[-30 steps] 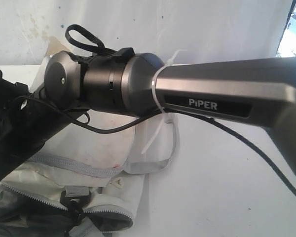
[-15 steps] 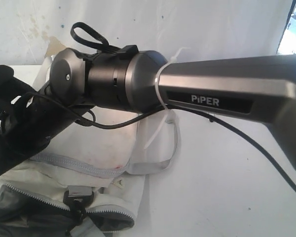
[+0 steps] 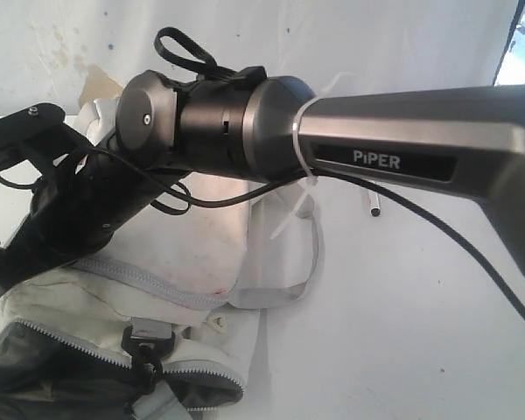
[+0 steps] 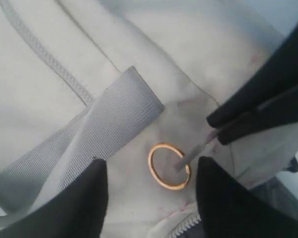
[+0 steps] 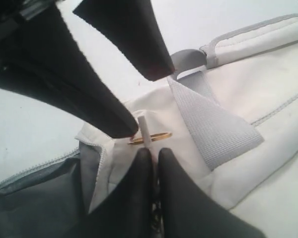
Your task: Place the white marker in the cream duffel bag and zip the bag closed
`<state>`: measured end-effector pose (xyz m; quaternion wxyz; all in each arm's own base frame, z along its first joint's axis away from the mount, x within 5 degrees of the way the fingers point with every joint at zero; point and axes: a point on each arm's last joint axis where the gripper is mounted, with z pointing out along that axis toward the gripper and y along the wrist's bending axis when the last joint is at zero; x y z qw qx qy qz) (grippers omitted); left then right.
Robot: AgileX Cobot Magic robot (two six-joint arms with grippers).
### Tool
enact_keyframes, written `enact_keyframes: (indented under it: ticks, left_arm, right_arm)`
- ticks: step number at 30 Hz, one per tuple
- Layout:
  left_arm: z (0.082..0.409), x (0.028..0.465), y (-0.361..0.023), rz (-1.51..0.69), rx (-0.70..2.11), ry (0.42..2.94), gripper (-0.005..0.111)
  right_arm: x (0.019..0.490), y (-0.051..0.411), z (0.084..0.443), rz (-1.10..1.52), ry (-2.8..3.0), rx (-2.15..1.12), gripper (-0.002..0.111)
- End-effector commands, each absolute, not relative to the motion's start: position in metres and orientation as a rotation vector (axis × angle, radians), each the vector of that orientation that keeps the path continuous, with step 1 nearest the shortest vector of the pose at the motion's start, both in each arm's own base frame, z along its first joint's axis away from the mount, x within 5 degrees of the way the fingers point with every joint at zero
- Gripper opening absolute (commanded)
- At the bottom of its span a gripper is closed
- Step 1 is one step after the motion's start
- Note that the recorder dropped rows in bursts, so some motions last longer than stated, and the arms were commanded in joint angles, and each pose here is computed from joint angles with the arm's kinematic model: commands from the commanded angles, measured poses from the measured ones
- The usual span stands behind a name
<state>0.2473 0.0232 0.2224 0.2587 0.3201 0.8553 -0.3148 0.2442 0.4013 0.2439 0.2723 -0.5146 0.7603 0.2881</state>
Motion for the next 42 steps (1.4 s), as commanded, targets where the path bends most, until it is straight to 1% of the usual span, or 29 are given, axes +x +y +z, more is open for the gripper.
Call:
enact_keyframes:
  ticks: [1,2,4,7,15,17,21,23,27,33,39,42]
  left_arm:
    - [0.231,0.242,0.024,-0.737,1.097,2.188,0.038]
    - [0.231,0.241,0.024,-0.731,1.111,2.19,0.035]
    - [0.23,0.24,0.023,-0.738,1.107,2.204,0.032]
    - [0.226,0.237,0.022,-0.809,0.97,2.302,0.032]
    - [0.214,0.226,0.019,-0.84,1.004,2.325,0.033]
    - [0.211,0.222,0.017,-0.865,0.976,2.338,0.04]
    - [0.209,0.221,0.014,-0.911,0.906,2.329,0.065]
    - [0.21,0.223,0.012,-0.919,0.892,2.31,0.07]
    - [0.213,0.225,0.01,-0.893,0.953,2.226,0.07]
    - [0.213,0.226,0.009,-0.886,0.971,2.203,0.07]
    - [0.21,0.227,-0.009,-0.91,1.114,2.141,0.07]
    - [0.207,0.231,-0.008,-0.826,1.115,2.172,0.07]
  right_arm:
    - [0.25,0.395,0.252,0.767,2.041,-1.359,0.0]
    - [0.25,0.395,0.252,0.767,2.041,-1.359,0.0]
    - [0.25,0.395,0.251,0.764,2.039,-1.362,0.0]
    - [0.25,0.395,0.251,0.763,2.039,-1.362,0.0]
    - [0.252,0.395,0.253,0.76,2.028,-1.341,0.0]
    - [0.252,0.396,0.253,0.761,2.027,-1.331,0.0]
    - [0.254,0.396,0.254,0.766,2.031,-1.293,0.0]
    - [0.254,0.396,0.254,0.764,2.026,-1.286,0.0]
    - [0.255,0.397,0.255,0.765,2.024,-1.279,0.0]
    - [0.255,0.397,0.255,0.77,2.026,-1.265,0.0]
    - [0.256,0.397,0.256,0.772,2.023,-1.256,0.0]
    - [0.256,0.397,0.256,0.775,2.028,-1.251,0.0]
